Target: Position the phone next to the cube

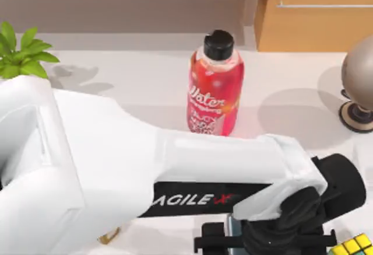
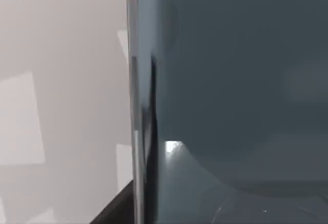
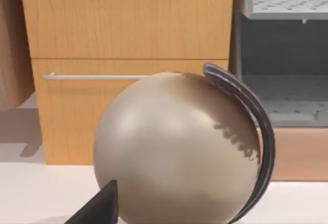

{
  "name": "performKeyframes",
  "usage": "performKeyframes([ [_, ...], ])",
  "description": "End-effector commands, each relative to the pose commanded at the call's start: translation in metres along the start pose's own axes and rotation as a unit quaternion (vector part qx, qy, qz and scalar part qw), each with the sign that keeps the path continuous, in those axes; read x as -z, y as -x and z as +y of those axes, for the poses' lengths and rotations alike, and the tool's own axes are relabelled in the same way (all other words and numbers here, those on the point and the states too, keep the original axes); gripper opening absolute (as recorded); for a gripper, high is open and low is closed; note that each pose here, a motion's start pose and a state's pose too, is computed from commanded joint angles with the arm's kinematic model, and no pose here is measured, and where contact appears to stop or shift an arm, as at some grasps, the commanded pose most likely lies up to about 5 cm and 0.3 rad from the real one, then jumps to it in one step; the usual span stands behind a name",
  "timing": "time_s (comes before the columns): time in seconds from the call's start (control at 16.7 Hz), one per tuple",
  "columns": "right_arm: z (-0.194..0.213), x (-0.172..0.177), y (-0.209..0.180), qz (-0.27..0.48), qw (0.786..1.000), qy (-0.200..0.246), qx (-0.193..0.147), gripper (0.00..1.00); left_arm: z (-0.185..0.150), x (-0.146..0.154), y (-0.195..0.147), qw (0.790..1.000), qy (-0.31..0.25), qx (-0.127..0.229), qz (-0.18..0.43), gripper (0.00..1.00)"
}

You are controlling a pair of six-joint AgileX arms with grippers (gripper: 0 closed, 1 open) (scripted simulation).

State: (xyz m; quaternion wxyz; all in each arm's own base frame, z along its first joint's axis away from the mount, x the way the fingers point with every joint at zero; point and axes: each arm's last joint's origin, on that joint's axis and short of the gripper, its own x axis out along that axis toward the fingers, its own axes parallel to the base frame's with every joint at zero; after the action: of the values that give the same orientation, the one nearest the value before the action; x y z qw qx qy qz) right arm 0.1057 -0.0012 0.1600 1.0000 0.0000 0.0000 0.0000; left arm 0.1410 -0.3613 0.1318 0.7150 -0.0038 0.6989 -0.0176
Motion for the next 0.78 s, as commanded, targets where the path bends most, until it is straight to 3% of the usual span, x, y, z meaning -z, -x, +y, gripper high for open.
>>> performKeyframes([
  [0.06,0.0000,0.0000,0.0000,0.000,1.000,0.000,0.000,1.00,0.0028,0.0013,-0.0093,1.000,0.000,-0.015,0.007,0.00],
  [0.42,0.0000,0.0000,0.0000,0.000,1.000,0.000,0.000,1.00,0.0028,0.0013,-0.0095,1.000,0.000,-0.015,0.007,0.00],
  [0.78,0.0000,0.0000,0.0000,0.000,1.000,0.000,0.000,1.00,0.0028,0.0013,-0.0095,1.000,0.000,-0.015,0.007,0.45],
])
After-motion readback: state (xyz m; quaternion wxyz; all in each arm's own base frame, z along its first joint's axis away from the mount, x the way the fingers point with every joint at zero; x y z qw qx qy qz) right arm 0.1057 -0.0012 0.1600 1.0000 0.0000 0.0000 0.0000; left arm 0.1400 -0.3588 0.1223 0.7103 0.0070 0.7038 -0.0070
